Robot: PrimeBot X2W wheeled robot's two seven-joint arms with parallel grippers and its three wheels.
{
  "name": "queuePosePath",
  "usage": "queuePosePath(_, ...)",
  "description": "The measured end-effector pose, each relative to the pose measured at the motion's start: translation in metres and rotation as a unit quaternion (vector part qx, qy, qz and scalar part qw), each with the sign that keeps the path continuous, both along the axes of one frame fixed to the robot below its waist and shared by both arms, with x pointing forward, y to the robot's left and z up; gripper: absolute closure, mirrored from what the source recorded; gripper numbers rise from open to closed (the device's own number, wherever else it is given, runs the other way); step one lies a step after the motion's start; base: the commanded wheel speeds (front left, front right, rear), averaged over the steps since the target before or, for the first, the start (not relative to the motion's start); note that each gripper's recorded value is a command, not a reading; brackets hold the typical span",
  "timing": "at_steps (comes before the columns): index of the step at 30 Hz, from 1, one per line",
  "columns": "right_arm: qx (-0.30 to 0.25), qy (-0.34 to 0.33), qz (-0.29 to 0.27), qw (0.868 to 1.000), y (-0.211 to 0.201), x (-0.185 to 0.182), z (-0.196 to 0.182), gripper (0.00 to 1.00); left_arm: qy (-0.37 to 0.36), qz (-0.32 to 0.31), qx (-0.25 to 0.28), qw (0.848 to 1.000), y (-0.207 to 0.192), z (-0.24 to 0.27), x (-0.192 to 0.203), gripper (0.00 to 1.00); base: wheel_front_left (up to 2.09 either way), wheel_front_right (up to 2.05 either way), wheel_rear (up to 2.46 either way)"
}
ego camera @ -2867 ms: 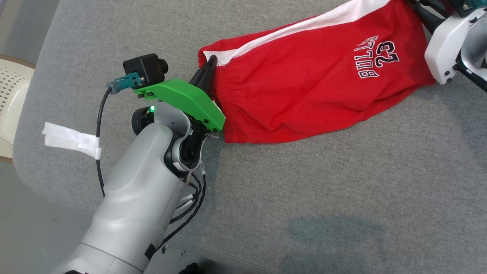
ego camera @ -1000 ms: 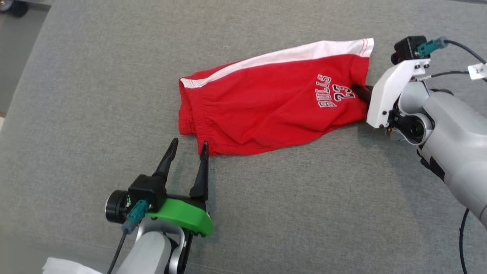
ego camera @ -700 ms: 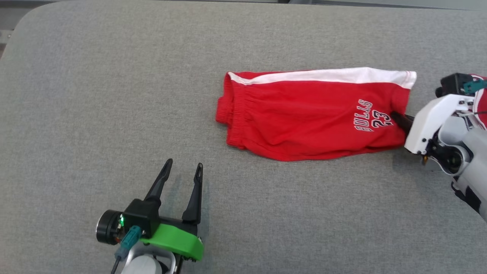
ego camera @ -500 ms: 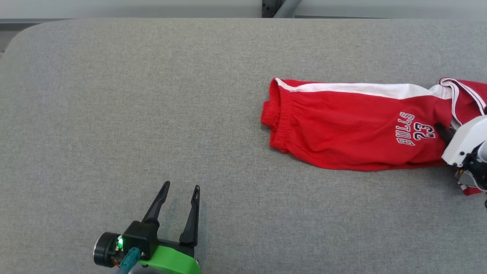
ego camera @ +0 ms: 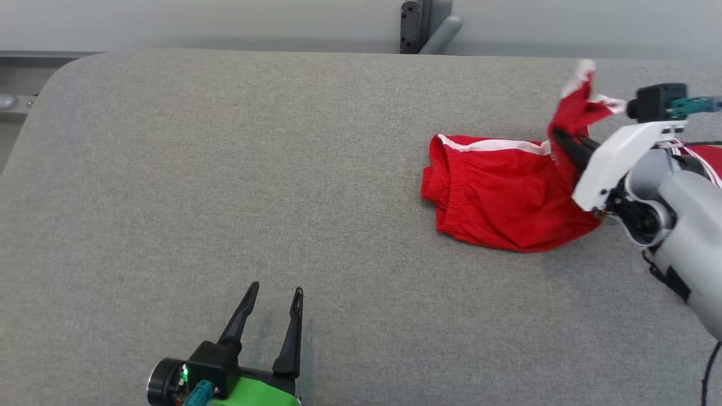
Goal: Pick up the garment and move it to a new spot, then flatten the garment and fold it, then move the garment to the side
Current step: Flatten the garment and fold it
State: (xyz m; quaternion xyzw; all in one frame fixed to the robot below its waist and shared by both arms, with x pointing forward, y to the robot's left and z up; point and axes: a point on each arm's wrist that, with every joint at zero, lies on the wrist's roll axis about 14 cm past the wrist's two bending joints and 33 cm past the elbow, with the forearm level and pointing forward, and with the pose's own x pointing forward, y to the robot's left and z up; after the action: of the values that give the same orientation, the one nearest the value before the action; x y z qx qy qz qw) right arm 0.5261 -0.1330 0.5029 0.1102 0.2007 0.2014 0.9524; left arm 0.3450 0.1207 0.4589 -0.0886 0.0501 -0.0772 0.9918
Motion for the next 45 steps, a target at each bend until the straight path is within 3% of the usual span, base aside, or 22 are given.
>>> queuePosePath(11, -0.021, 0.052, 0.137, 0.989, 0.141, -0.019, -0.040, 1.00, -0.007, 0.028, 0.000, 1.000, 0.017, 0.005, 0.004, 0.00, 0.00, 0.00, 0.00)
queuePosePath(18, -0.027, 0.059, 0.163, 0.984, 0.174, -0.026, -0.053, 1.00, 0.007, 0.049, -0.006, 0.999, 0.027, -0.002, 0.000, 0.00, 0.00, 0.00, 0.00)
queuePosePath(20, -0.024, 0.048, 0.163, 0.985, 0.177, -0.025, -0.048, 0.21, 0.009, 0.050, -0.007, 0.999, 0.027, -0.003, 0.000, 0.00, 0.00, 0.00, 0.00)
queuePosePath(21, -0.024, 0.044, 0.163, 0.985, 0.178, -0.025, -0.046, 0.00, 0.010, 0.050, -0.007, 0.999, 0.027, -0.004, -0.001, 0.00, 0.00, 0.00, 0.00)
queuePosePath(29, 0.022, -0.068, 0.139, 0.988, 0.165, -0.026, 0.001, 0.00, 0.011, 0.057, -0.008, 0.998, 0.030, -0.004, -0.008, 0.00, 0.00, 0.00, 0.00)
queuePosePath(33, 0.011, -0.131, 0.094, 0.987, 0.119, -0.021, 0.015, 0.00, 0.011, 0.064, -0.008, 0.998, 0.034, -0.005, -0.013, 0.00, 0.00, 0.00, 0.00)
queuePosePath(36, -0.017, -0.174, 0.018, 0.984, 0.044, -0.028, 0.012, 0.00, 0.004, 0.066, -0.010, 0.998, 0.036, -0.001, -0.014, 0.00, 0.00, 0.00, 0.00)
queuePosePath(40, -0.086, -0.190, -0.042, 0.977, -0.027, -0.049, -0.002, 0.00, -0.005, 0.059, -0.009, 0.998, 0.032, 0.004, -0.011, 0.00, 0.00, 0.00, 0.00)
queuePosePath(45, -0.093, -0.212, -0.100, 0.968, -0.062, -0.086, -0.001, 0.00, -0.017, 0.053, -0.010, 0.998, 0.030, 0.011, -0.009, 0.00, 0.00, 0.00, 0.00)
